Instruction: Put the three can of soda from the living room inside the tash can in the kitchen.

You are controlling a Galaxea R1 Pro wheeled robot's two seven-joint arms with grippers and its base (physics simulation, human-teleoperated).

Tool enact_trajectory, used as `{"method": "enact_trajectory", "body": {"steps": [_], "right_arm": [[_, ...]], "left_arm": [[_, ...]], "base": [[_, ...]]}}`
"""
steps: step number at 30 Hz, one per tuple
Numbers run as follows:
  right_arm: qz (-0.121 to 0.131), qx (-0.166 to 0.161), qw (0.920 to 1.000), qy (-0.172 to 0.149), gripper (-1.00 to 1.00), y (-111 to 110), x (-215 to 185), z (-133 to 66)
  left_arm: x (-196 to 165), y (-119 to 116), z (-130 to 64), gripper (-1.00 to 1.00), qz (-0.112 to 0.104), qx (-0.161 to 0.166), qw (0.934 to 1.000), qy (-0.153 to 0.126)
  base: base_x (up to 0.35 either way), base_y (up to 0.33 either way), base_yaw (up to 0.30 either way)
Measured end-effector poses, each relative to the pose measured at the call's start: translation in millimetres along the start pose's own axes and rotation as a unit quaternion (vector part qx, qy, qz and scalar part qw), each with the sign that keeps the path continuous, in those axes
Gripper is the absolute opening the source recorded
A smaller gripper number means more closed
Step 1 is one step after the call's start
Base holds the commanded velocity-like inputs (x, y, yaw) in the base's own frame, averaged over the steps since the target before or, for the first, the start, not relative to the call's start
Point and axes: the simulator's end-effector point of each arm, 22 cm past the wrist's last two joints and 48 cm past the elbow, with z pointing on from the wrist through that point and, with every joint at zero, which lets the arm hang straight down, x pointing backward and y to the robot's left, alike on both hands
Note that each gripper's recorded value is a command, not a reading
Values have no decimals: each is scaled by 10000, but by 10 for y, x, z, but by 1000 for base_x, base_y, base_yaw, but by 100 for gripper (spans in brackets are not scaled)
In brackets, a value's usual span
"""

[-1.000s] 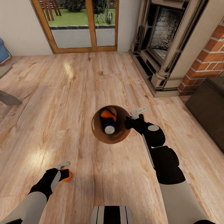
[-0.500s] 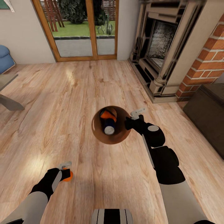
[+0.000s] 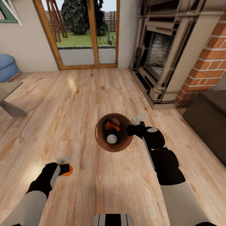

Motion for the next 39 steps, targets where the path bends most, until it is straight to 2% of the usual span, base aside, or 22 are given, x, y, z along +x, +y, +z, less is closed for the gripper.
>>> {"method": "enact_trajectory", "body": {"steps": [3,7,12,15,16,17,19,22,25,26,27,28,31,32,33,37,39], "right_arm": [[43,73,10000,-35,-100,-40,-96,-108],[60,402,9990,193,-100,-184,-51,-197],[108,508,9983,247,-100,-232,-90,-296],[142,542,9976,399,-100,-247,-52,-348],[128,568,9975,397,-100,-255,-61,-367],[117,588,9975,372,-100,-262,-86,-389],[114,580,9974,407,-100,-250,-70,-398],[113,546,9975,443,-100,-221,-62,-413],[115,602,9960,645,-100,-229,66,-368],[89,670,9954,682,-100,-256,85,-371],[71,741,9946,730,-100,-284,112,-369],[47,804,9938,771,-100,-308,133,-370],[35,836,9935,770,-100,-315,109,-403],[55,807,9936,789,-100,-299,119,-403],[67,780,9932,862,-100,-282,168,-386],[31,827,9922,930,-100,-295,190,-410],[13,841,9913,1009,-100,-298,236,-408]], "left_arm": [[-183,63,-252,-100,5,29,9998,-216],[-426,59,-685,-100,47,202,9988,-451],[-698,-74,-1277,-100,106,602,9958,-688],[-853,-198,-1522,-100,175,882,9914,-948],[-913,-354,-1639,-100,294,1146,9871,-1076],[-932,-399,-1685,-100,364,1203,9857,-1121],[-942,-663,-1817,-100,593,1584,9783,-1194],[-955,-890,-1979,-100,829,1899,9698,-1288],[-967,-1198,-2238,-100,1082,2417,9537,-1427],[-978,-1233,-2292,-100,1134,2471,9511,-1468],[-982,-1320,-2385,-100,1204,2625,9453,-1520],[-990,-1377,-2465,-100,1267,2726,9407,-1574],[-1016,-1430,-2599,-100,1344,2832,9348,-1672],[-1018,-1471,-2660,-100,1370,2928,9309,-1702],[-1010,-1541,-2755,-100,1413,3112,9236,-1734],[-1018,-1574,-2923,-100,1524,3311,9134,-1810],[-1008,-1603,-3031,-100,1589,3499,9049,-1831]], "base": [[0,0,0],[0,0,0],[0,0,0],[0,0,0],[0,0,0],[0,0,0],[0,0,0],[0,0,0],[0,0,0],[0,0,0],[0,0,0],[0,0,0],[0,0,0],[0,0,0],[0,0,0],[0,0,0],[0,0,0]]}}
